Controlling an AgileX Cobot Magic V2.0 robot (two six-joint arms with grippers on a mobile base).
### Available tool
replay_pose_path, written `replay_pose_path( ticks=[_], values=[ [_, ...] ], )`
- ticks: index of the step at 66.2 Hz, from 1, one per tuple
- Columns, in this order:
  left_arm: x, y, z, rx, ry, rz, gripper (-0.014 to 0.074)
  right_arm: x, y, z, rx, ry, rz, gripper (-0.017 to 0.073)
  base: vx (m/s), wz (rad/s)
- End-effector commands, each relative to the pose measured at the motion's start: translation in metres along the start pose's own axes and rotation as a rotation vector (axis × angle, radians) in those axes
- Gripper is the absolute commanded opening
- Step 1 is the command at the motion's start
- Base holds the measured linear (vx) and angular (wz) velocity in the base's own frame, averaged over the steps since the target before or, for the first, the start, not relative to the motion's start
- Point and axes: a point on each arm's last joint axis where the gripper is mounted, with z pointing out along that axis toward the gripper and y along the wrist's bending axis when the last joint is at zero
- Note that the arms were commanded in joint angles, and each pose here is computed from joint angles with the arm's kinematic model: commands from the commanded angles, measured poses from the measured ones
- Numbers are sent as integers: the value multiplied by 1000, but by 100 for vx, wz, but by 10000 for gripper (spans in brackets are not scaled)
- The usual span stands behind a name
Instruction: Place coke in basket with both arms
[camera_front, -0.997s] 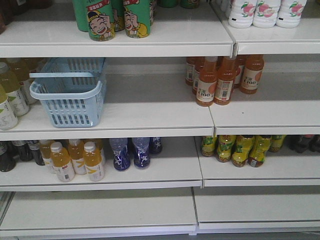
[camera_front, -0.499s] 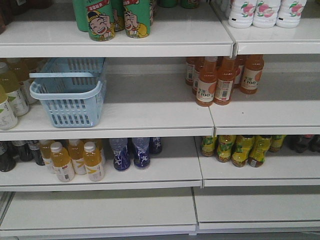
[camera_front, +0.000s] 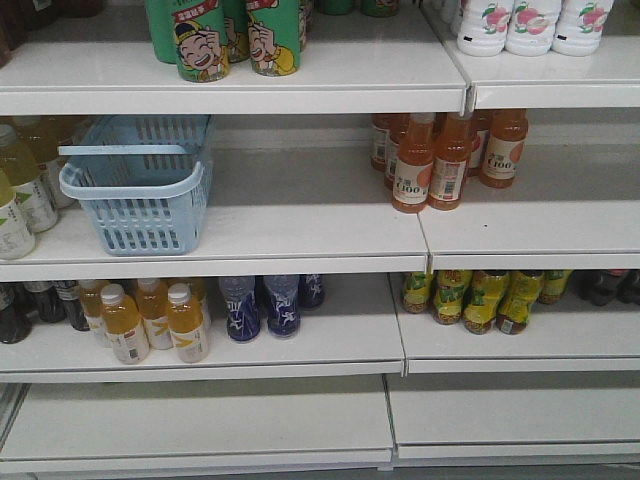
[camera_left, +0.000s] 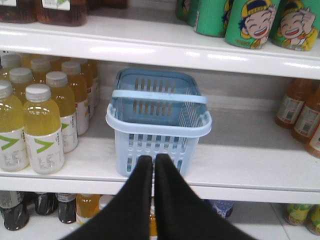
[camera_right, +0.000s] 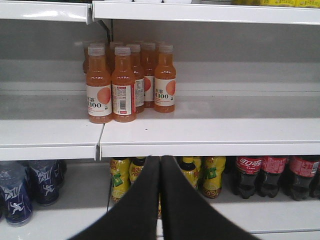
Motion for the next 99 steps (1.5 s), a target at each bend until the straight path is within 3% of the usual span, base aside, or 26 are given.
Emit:
replay_pose_path(
  ticks=[1,18,39,50,54,56,59,64,68,83,99],
  values=[
    [-15,-3,7,24,-95,-22,5,-2,1,0,-4,-74,-13,-9,0,0],
    [-26,-5,10,28,-113,1,131,-2,1,0,-4,-74,-13,-9,0,0],
    [-31,-6,10,26,-108,1,493,-2,1,0,-3,-74,-14,-9,0,0],
    [-31,-6,10,25,-108,-23,531,-2,1,0,-3,-74,-14,-9,0,0],
    [-31,-5,10,26,-110,-124,526,-2,1,0,-3,-74,-14,-9,0,0],
    [-31,-5,10,27,-114,-199,523,-2,1,0,-3,-74,-14,-9,0,0],
    [-32,-4,10,30,-118,-361,523,-2,1,0,-3,-74,-14,-9,0,0],
    [-32,-3,12,32,-125,-577,522,-2,1,0,-3,-74,-14,-9,0,0],
    [-31,-2,13,31,-125,-695,522,-2,1,0,-3,-74,-14,-9,0,0],
    [-27,0,26,23,-119,-1026,522,-2,1,0,-3,-74,-14,-9,0,0],
    [-17,4,50,6,-132,-1256,522,-2,1,0,-3,-74,-14,-9,0,0]
  ],
)
